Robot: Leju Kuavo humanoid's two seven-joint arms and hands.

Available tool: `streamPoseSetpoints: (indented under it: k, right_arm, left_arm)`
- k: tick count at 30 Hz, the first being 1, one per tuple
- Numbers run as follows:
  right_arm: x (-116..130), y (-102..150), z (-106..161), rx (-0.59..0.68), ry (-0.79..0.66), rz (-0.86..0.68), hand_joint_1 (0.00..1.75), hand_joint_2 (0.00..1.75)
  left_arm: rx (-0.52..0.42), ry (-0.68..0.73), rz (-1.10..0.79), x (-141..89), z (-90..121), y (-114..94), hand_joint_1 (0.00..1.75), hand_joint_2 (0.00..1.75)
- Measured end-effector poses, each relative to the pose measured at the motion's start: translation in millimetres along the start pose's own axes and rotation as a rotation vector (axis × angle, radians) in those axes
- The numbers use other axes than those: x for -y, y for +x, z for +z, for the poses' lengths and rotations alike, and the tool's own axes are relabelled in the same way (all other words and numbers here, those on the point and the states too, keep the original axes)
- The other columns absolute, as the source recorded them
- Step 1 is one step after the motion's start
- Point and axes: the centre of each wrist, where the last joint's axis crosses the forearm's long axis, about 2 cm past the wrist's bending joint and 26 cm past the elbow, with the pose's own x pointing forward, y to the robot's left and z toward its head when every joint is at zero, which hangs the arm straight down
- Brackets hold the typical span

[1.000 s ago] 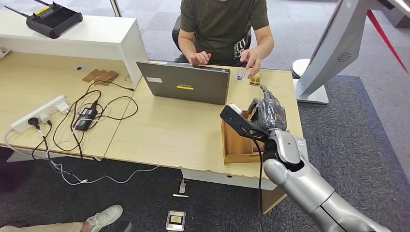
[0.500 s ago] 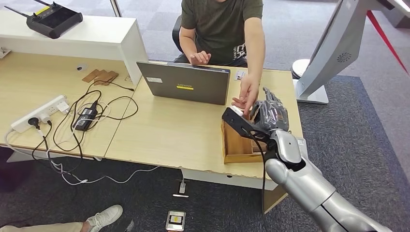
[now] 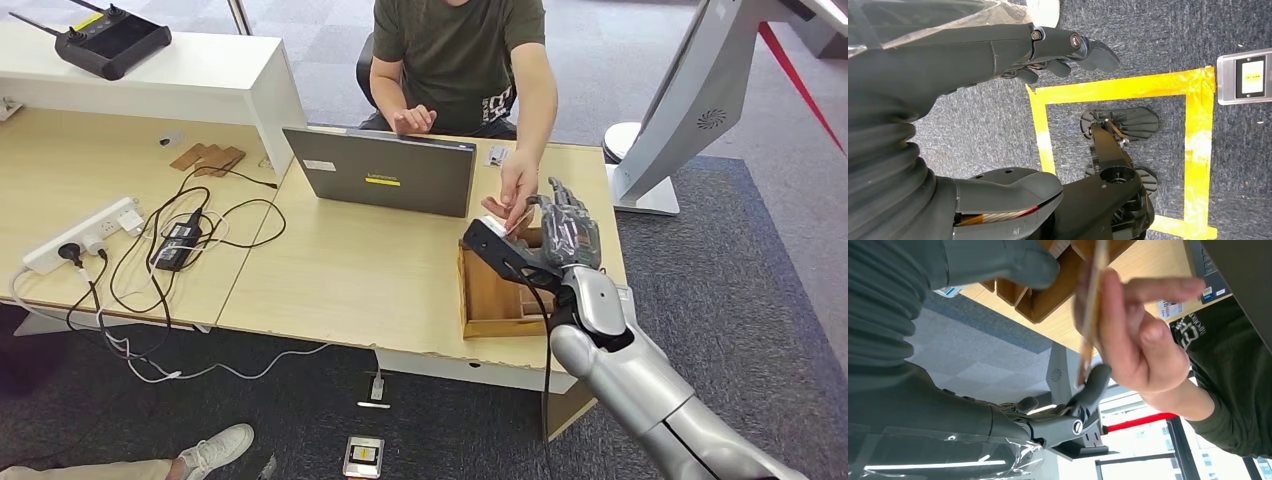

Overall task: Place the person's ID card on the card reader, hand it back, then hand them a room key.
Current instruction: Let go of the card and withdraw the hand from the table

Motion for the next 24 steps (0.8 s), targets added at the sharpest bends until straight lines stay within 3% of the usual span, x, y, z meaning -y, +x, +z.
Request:
streamPoseSetpoints:
  k: [4, 12, 15, 18, 21, 24]
  right_arm:
    - [-0.6, -2.4, 0.4, -0.007, -0.04, -0.039, 0.0, 1.75]
    - [-5.3, -43.0, 3.4, 0.08, -0.349, -0.865, 0.0, 1.75]
    - [0.7, -75.7, -2.7, 0.052, -0.536, -1.009, 0.0, 1.75]
    - [-2.5, -119.6, -0.7, -0.128, -0.641, -1.086, 0.0, 1.75]
    - [-29.1, -169.3, 20.0, -0.405, -0.669, -1.215, 0.0, 1.75]
    - [-76.9, -204.8, 55.7, -0.649, -0.468, -1.369, 0.0, 1.75]
  left_arm:
    - [-0.001, 0.001, 0.001, -0.2, 0.0, -0.2, 0.0, 1.75]
    - [-0.008, 0.019, 0.017, -0.8, 1.5, -8.5, 0.0, 1.75]
    - [-0.014, 0.024, 0.025, -1.4, 2.6, -14.2, 0.0, 1.75]
    - [-0.013, 0.028, 0.036, -2.1, 3.7, -19.7, 0.0, 1.75]
    - [-0.011, 0.036, 0.049, -3.4, 5.1, -25.8, 0.0, 1.75]
    - [-0.008, 0.043, 0.061, -5.5, 6.7, -32.0, 0.0, 1.75]
